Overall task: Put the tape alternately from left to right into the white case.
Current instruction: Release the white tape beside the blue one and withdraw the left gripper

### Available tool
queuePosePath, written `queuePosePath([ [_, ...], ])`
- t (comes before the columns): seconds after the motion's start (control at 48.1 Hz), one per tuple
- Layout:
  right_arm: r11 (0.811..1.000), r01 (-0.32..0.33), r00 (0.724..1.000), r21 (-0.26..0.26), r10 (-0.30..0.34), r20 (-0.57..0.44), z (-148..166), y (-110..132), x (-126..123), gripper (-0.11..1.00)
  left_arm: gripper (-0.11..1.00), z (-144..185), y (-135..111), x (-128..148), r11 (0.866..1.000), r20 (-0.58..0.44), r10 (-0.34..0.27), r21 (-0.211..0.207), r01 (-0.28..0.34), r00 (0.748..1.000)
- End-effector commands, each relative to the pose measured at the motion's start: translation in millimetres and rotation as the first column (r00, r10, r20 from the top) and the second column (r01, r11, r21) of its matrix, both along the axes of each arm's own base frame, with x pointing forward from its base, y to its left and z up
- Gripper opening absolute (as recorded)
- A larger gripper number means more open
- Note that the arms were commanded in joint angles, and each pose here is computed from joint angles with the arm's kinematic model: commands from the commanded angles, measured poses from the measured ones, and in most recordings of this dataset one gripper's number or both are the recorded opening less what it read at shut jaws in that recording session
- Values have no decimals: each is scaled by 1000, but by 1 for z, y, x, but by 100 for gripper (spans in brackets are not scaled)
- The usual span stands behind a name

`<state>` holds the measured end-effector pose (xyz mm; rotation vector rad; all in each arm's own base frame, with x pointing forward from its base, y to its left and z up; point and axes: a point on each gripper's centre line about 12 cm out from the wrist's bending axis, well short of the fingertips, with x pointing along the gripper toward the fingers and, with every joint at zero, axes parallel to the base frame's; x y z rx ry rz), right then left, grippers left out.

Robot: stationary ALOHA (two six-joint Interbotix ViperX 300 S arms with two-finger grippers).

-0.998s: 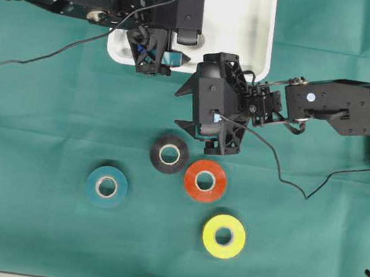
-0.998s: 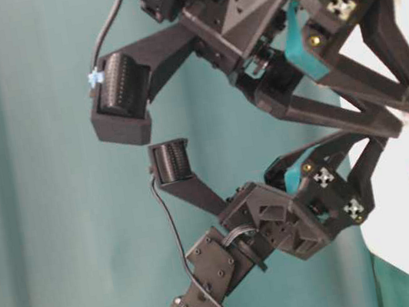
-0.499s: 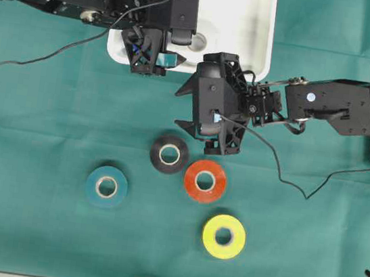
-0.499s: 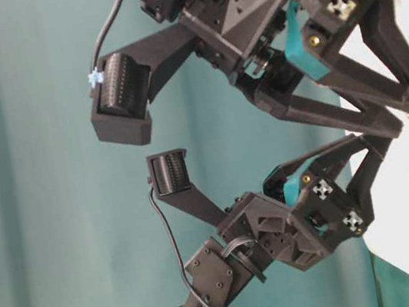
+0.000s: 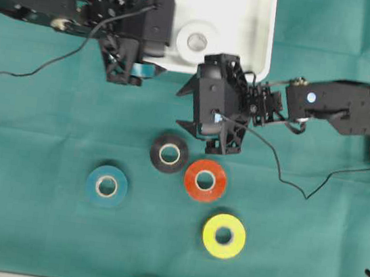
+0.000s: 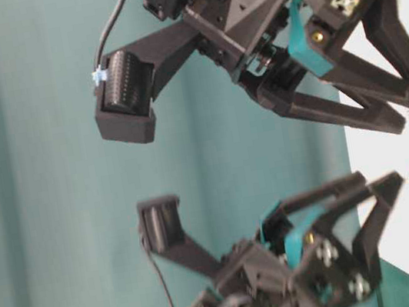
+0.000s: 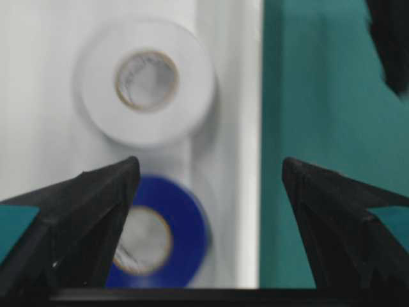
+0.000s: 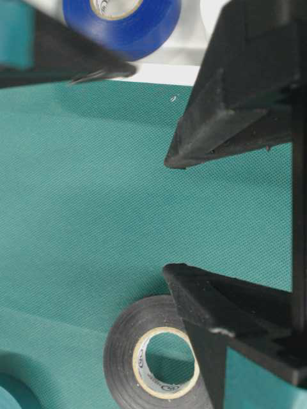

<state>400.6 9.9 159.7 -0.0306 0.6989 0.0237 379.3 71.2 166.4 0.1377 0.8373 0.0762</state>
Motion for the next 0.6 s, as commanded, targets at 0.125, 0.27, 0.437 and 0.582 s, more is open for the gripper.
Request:
queuePosePath([
  [0.125,1000,-1,999,4,0,41,15,1,1,68,56,15,-18,-24,999,38,-35,5,35,999],
  [0.27,1000,-1,999,4,0,40,14,1,1,68,56,13,-27,-38,999,31,-51,1,51,998],
  [0.437,1000,-1,999,4,0,40,14,1,1,68,56,13,-32,-47,998,30,-64,0,64,998],
  [0.582,1000,-1,999,4,0,40,14,1,1,68,56,14,-34,-50,998,36,-67,1,67,997],
])
